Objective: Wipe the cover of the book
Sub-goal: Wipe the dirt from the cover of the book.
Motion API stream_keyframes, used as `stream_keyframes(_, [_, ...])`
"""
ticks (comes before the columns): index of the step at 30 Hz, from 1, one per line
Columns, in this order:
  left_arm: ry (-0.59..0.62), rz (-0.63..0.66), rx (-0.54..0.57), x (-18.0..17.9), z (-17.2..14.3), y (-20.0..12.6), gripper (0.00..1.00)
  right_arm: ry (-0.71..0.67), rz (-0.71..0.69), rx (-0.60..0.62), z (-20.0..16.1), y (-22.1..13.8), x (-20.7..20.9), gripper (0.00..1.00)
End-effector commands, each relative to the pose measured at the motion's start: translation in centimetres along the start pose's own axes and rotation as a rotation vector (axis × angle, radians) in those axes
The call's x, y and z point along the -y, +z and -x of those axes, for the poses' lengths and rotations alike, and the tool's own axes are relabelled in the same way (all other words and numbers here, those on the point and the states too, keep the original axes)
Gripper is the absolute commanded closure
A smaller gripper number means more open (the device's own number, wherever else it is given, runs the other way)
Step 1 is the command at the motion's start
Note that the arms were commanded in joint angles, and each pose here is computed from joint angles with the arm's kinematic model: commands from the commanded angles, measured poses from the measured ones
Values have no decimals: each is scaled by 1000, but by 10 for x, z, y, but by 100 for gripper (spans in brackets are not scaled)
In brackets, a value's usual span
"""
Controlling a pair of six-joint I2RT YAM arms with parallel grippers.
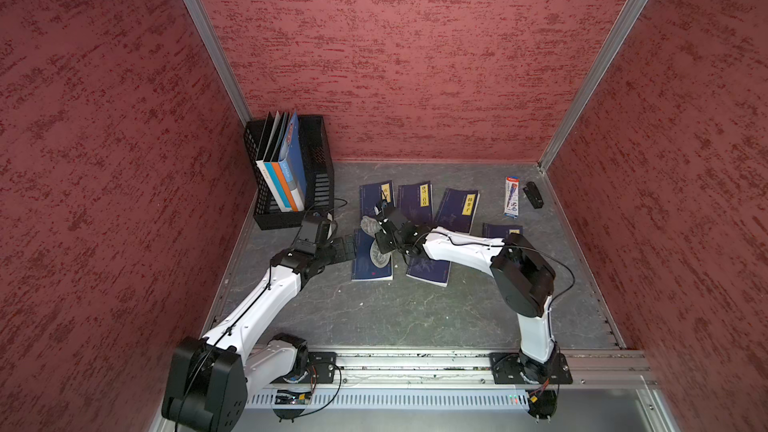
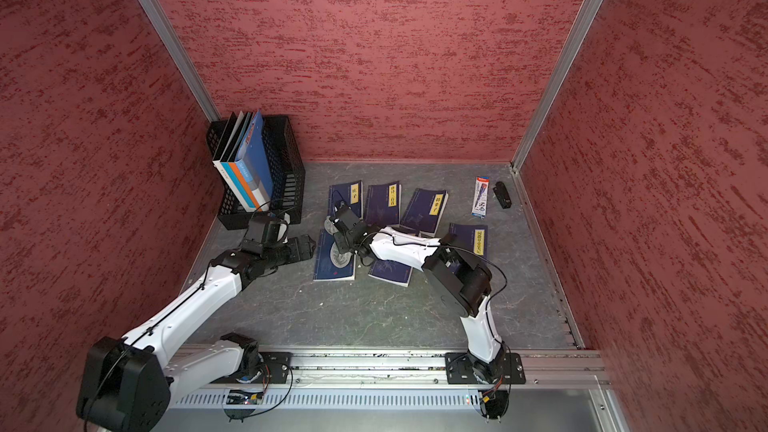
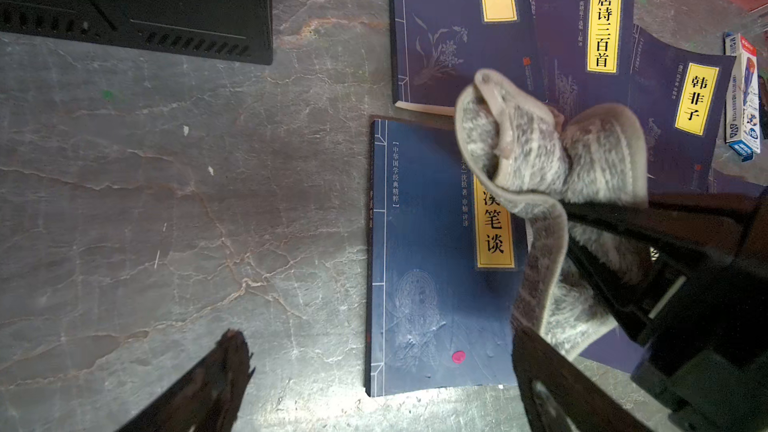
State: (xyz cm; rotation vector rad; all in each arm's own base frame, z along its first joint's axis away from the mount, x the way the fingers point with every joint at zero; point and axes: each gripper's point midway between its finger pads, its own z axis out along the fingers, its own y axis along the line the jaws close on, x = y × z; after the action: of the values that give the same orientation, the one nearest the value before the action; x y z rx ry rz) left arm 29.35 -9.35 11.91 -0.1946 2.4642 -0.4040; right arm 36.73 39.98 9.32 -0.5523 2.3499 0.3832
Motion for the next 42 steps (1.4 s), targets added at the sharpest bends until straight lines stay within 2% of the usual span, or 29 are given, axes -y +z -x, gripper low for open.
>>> stream_keyframes(1, [-9,-13,15,3,5,-6,0,-42,-1,-23,-5,20,-5,90])
stream_keyframes(6, [-6,-15,27,4,7,-10,0,-30,7,-53,-17,44,-1,90])
stream_keyframes(12, [-4,-11,35,4,10,-13,0,-4,13,-127,-55,59,10,90])
stream_keyframes(25, [-10,-22,40,5,15,-8,0,31,179,-284,-147,5,-14,90])
stream_keyframes(31, [-18,-28,31,5,15,-4,0,6,151,-259,-136,10,-13,90])
stream_keyframes(42, [-25,-26,44,5,19,-10,0,-17,64,-168,-70,63,1,88])
